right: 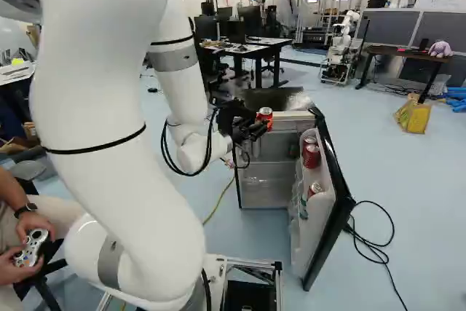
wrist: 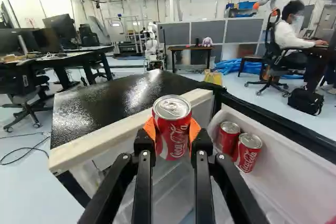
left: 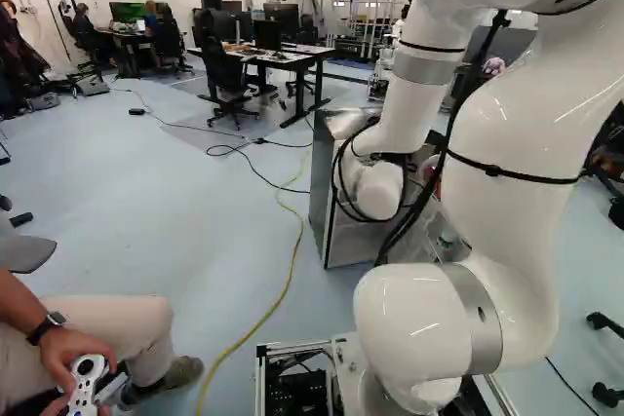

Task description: Grab a drink from the fridge

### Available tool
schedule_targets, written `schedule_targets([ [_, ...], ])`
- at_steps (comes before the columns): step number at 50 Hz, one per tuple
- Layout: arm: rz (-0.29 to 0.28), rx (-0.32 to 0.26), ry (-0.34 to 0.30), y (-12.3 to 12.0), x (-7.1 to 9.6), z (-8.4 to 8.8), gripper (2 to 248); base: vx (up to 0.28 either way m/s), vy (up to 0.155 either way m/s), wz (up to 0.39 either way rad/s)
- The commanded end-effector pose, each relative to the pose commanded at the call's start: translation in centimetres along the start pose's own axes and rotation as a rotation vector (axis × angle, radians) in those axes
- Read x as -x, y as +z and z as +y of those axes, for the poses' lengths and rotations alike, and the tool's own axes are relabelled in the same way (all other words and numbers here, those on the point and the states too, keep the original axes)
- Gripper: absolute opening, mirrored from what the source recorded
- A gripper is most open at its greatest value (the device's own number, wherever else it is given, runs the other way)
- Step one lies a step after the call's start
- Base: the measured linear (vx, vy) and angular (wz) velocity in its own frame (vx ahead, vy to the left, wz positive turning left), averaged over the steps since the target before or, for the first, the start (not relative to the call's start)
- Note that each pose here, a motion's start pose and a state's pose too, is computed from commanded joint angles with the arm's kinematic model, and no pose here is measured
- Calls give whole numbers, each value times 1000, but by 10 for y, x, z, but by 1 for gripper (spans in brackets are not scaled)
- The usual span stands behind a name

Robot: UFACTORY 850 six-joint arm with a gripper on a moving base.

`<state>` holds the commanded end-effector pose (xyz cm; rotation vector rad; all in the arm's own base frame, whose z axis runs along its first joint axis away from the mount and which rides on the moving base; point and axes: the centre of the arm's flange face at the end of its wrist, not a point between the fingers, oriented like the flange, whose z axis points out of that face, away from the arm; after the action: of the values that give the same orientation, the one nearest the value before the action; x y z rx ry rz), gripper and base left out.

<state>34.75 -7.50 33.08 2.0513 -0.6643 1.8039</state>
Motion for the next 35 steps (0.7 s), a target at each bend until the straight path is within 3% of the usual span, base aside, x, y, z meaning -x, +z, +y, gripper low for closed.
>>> schedule_targets([
  [35,-130,-174,-37,8,-16,-11,81,0,0,0],
])
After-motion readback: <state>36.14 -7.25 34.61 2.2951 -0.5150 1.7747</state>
